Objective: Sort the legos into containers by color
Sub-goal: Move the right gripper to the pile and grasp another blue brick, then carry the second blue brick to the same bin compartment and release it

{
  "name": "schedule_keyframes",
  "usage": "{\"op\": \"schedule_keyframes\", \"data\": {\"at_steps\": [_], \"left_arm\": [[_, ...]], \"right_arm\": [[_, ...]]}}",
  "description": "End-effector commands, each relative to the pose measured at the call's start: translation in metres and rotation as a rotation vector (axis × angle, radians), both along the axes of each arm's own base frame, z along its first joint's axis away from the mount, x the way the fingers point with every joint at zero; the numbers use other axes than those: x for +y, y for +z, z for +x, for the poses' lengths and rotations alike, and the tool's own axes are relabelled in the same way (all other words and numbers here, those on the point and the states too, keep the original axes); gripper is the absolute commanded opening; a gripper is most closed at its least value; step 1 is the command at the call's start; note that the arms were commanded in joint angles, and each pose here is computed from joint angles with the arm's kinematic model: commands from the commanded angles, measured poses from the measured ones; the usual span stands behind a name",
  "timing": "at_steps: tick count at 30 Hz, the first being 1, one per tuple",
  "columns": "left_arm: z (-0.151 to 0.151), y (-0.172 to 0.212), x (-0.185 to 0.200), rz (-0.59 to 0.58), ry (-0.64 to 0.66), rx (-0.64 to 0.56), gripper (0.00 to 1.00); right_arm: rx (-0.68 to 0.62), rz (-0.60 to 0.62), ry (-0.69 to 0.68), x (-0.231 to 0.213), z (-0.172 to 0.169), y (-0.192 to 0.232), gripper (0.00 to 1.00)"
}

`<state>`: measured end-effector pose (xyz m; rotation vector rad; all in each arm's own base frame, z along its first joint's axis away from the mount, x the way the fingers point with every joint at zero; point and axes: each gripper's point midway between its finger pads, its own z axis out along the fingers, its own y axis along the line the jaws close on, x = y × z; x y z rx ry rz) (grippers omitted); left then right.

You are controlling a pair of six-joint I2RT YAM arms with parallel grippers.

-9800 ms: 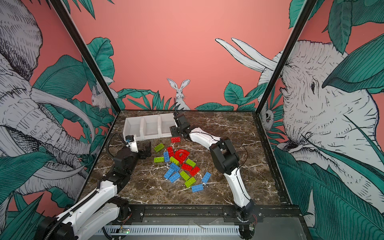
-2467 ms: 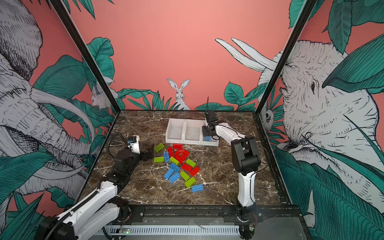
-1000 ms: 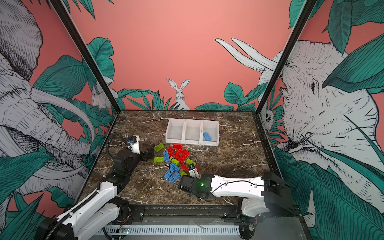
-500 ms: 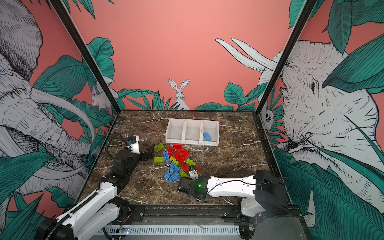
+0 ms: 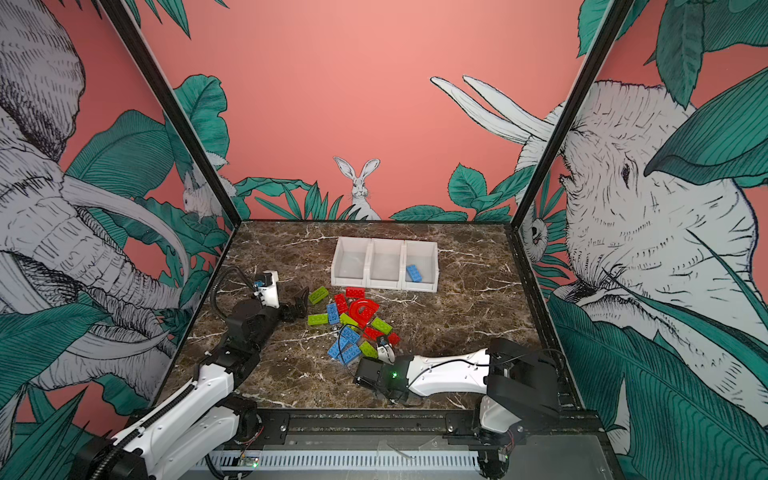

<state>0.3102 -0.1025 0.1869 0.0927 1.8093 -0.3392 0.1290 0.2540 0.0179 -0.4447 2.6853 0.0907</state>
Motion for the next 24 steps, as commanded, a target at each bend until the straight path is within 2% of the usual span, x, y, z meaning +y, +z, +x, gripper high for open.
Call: {"op": "schedule_keyframes", "data": {"at_steps": [1, 7, 14, 20, 24], "left_arm": [[-0.002, 0.004, 0.000, -0.023, -0.002, -0.018, 0.99], [-0.002, 0.002, 0.001, -0.021, 0.001, -0.014, 0.99], [-0.001, 0.002, 0.000, -0.022, -0.001, -0.013, 0.99], [-0.002, 0.003, -0.001, -0.031, -0.007, -0.014, 0.99], [-0.001, 0.001, -0.001, -0.030, -0.007, -0.011, 0.99]], "right_arm": [[0.010, -0.004, -0.003, -0.004, 0.001, -0.009, 0.73], [-0.007, 0.001, -0.011, -0.012, 0.002, -0.002, 0.57], [-0.049, 0.054, -0.038, -0.031, 0.014, 0.018, 0.48], [-0.133, 0.144, -0.064, -0.054, 0.049, 0.063, 0.44], [-0.190, 0.157, -0.079, -0.073, 0.079, 0.095, 0.42]]}}
